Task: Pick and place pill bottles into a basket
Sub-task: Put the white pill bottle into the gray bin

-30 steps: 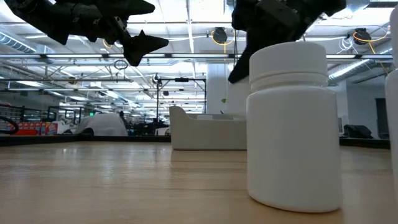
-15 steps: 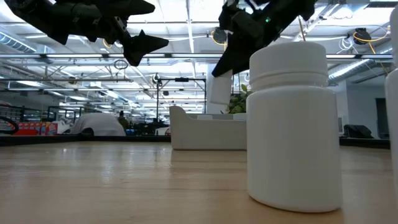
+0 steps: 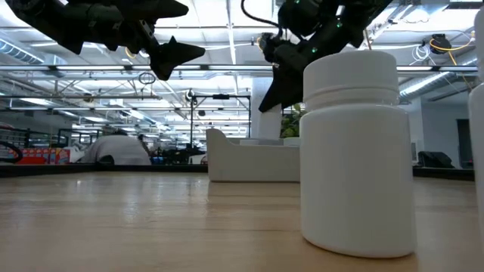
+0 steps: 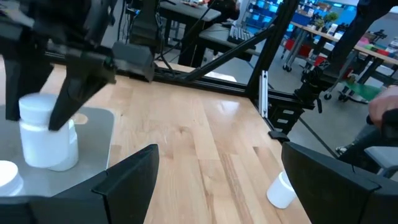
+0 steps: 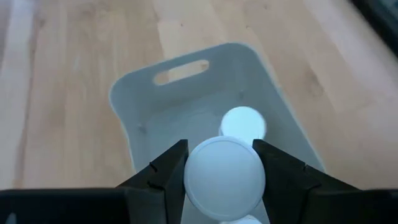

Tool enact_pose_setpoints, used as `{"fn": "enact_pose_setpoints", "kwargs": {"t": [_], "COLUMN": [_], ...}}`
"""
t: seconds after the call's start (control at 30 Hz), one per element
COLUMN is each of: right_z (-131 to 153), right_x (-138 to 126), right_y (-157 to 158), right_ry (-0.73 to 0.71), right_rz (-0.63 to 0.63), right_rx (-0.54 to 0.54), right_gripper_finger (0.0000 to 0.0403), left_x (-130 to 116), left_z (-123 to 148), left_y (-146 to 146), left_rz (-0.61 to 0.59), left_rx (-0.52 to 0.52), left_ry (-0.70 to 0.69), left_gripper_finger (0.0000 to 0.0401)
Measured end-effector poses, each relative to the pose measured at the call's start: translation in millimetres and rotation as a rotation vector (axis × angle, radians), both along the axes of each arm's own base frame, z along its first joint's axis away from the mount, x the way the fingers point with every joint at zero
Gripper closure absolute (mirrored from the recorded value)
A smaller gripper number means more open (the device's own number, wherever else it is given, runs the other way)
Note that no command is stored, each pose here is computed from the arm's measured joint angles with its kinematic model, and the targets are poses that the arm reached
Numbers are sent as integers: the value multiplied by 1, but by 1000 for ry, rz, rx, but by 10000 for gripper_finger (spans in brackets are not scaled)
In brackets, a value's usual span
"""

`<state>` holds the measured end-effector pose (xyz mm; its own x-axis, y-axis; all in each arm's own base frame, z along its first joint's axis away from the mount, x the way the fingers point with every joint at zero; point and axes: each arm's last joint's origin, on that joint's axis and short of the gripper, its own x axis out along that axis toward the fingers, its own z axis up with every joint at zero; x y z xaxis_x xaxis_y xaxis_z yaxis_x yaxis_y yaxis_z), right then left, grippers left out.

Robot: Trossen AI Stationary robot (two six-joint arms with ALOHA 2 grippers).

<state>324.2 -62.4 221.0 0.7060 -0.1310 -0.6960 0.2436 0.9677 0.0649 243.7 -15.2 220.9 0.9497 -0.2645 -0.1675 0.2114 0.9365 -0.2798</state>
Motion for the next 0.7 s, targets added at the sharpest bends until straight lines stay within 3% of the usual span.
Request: {"fn": "enact_pose_setpoints", "kwargs": {"t": [0.37,0.7], "right_z": [-39,-53], "right_x": [14,15], "right_y": [-4,-22], "right_ry": [100,122], "right_rz": [17,-7], "right_rx": [-2,14], "right_gripper_finger": [252,250], "left_x": [0,0], "left_z": [0,0], "left_y": [0,0], "left_rz": [1,1], "left_rx": [1,1], "left_ry": [1,1], "left_gripper_finger": [54,54]}}
